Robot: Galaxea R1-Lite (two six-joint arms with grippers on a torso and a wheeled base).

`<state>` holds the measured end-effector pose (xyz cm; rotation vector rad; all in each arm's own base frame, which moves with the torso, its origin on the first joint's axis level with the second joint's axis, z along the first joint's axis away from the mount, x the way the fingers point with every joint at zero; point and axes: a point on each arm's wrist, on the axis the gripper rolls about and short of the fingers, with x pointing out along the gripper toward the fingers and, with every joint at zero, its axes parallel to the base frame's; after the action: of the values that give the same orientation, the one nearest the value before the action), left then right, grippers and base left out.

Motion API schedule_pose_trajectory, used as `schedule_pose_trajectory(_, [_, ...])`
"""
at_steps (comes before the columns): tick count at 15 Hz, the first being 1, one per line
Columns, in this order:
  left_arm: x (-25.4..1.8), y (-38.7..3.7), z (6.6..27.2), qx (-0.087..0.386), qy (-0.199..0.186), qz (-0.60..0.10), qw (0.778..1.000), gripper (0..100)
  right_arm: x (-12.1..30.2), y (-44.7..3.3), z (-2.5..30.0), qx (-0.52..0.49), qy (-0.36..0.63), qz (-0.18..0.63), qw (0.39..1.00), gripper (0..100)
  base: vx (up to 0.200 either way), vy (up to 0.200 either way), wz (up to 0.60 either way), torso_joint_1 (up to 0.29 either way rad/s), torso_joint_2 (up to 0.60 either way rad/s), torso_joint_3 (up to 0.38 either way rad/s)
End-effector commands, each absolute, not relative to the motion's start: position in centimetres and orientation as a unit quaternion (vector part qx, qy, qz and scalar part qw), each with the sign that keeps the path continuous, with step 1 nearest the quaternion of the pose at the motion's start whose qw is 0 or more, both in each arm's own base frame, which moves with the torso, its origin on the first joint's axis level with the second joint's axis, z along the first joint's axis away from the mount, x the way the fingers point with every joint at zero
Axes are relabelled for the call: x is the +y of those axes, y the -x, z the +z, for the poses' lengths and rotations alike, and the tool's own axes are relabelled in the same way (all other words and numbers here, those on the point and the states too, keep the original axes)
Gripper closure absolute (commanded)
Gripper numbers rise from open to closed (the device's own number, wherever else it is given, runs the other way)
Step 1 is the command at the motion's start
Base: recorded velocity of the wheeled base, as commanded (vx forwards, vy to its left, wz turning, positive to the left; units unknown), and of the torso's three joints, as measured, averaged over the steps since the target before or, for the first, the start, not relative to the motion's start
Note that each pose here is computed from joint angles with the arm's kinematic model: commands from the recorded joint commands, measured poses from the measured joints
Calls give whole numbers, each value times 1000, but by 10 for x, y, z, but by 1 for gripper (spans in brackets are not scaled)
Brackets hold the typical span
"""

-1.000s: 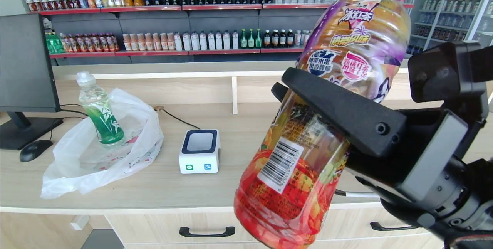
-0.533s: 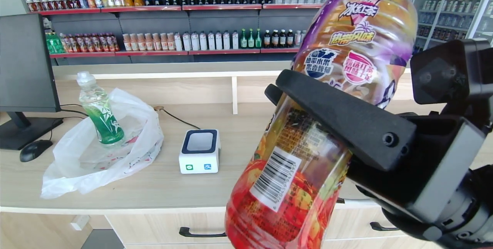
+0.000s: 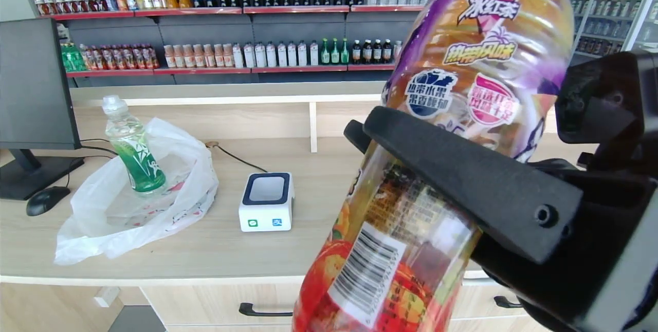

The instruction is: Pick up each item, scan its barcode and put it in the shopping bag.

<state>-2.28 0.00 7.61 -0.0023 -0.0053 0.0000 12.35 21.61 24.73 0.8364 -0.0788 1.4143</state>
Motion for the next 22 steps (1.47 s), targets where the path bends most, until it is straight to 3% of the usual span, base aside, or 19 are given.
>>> schedule_pose_trajectory(1, [0,23,76,-3,2,0,1000,0,215,-116,248,-30,-368,646,668,100,0,0,0,0,0,0])
schedule_pose_trajectory(10, [0,23,76,-3,2,0,1000,0,188,-142,236,-57,-330,593,732,100,0,0,0,0,0,0])
schedule_pose_trajectory(15, [0,23,76,-3,2,0,1000,0,159,-177,177,-82,-114,485,863,100,0,0,0,0,0,0])
schedule_pose_trajectory(18, [0,23,76,-3,2,0,1000,0,155,-185,175,-89,-99,450,883,100,0,0,0,0,0,0])
schedule_pose_trajectory(19, [0,23,76,-3,2,0,1000,0,157,-193,169,-86,-89,398,909,100,0,0,0,0,0,0])
schedule_pose_trajectory(22, [0,23,76,-3,2,0,1000,0,161,-207,161,-84,-69,342,933,100,0,0,0,0,0,0])
